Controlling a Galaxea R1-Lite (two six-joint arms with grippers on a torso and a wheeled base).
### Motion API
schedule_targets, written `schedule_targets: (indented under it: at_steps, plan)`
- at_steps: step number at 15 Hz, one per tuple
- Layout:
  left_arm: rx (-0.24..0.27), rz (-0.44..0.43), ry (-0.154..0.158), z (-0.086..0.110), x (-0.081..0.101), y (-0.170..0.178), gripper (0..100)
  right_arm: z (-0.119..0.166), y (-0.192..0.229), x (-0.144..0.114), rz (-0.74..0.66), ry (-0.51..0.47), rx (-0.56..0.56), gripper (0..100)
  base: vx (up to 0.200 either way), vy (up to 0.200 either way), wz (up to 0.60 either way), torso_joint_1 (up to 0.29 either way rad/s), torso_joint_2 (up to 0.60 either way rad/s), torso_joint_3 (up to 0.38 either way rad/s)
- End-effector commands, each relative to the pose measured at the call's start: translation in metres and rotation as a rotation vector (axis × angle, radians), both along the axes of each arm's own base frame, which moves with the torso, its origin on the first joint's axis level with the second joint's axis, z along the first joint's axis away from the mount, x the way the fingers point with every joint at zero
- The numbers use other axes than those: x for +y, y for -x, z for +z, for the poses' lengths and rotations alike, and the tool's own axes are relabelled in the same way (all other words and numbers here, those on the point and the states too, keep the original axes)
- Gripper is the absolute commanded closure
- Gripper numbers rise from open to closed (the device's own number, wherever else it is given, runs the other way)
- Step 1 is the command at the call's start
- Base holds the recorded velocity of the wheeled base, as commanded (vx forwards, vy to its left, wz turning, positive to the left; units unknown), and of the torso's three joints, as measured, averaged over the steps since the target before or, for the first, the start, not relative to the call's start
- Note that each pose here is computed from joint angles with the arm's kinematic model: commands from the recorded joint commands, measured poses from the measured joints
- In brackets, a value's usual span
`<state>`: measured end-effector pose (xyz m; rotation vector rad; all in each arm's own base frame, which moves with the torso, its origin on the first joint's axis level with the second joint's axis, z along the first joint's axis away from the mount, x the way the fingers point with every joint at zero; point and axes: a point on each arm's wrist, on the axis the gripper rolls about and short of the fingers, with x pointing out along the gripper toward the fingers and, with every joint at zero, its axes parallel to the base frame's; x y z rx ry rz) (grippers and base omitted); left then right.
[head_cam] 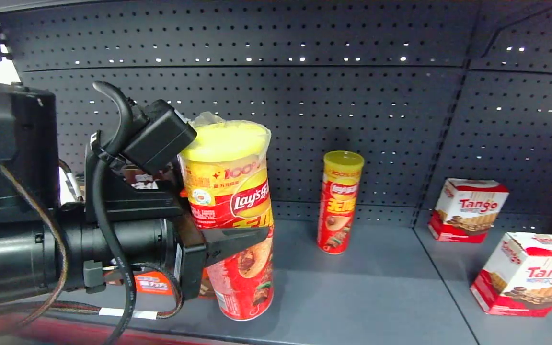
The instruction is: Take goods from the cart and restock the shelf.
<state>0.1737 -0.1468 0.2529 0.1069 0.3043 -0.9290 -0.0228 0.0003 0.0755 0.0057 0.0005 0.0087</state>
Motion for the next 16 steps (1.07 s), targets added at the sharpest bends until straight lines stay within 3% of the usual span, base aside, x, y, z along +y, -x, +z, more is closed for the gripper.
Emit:
schedule_targets:
  at_steps: [1,12,16]
  plan:
    - [-0.005,0.0,0.005,0.001,0.001,0.002,100,0.0,0.0,0.0,0.0,0.0,0.0,0,0.0,0.0,0.0,0.0,0.0,0.0]
    - [0.005,0.033,-0.007,-0.004,0.008,0.003,100,0.0,0.0,0.0,0.0,0.0,0.0,0,0.0,0.0,0.0,0.0,0.0,0.0]
    - [0.013,0.03,-0.024,-0.02,0.009,0.004,100,0.0,0.0,0.0,0.002,0.003,0.0,0,0.0,0.0,0.0,0.0,0.0,0.0]
